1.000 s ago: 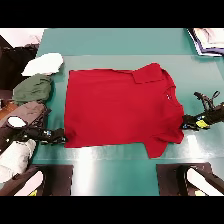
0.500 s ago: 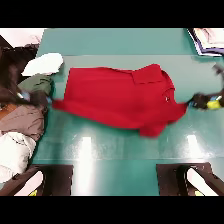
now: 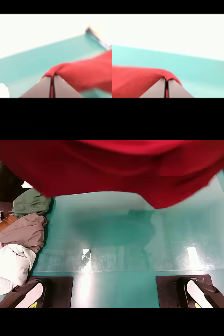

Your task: Fold the shirts.

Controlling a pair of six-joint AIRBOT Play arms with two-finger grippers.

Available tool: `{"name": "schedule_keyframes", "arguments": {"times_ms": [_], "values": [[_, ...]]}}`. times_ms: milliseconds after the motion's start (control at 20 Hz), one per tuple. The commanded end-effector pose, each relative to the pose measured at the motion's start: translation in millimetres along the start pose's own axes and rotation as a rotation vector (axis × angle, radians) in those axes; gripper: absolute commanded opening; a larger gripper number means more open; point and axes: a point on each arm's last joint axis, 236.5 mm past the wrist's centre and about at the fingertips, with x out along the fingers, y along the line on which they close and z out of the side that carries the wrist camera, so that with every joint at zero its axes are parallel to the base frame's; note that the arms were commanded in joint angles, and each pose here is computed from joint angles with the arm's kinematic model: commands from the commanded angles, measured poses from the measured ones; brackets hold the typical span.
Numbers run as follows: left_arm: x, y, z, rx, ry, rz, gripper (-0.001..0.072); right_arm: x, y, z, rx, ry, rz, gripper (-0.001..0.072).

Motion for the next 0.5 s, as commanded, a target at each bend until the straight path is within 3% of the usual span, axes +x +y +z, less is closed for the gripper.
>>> {"name": "schedule_keyframes", "arguments": {"times_ms": [0,150,250,450], "values": [[-56,-38,59,0.094,-0.196,0.014,0.0023,-57,17,64,-0.09,-0.174,-0.081,0.0013],[-59,-32,57,0.108,-0.192,0.054,0.0023,-71,-22,52,-0.053,-0.107,-0.273,0.0011],[-32,6,24,0.016,-0.086,0.122,0.0022,-61,-52,21,-0.019,0.013,-0.354,0.001],[57,62,-142,-0.269,0.348,0.083,0.0023,16,-98,-116,0.151,0.515,-0.313,0.001]]}}
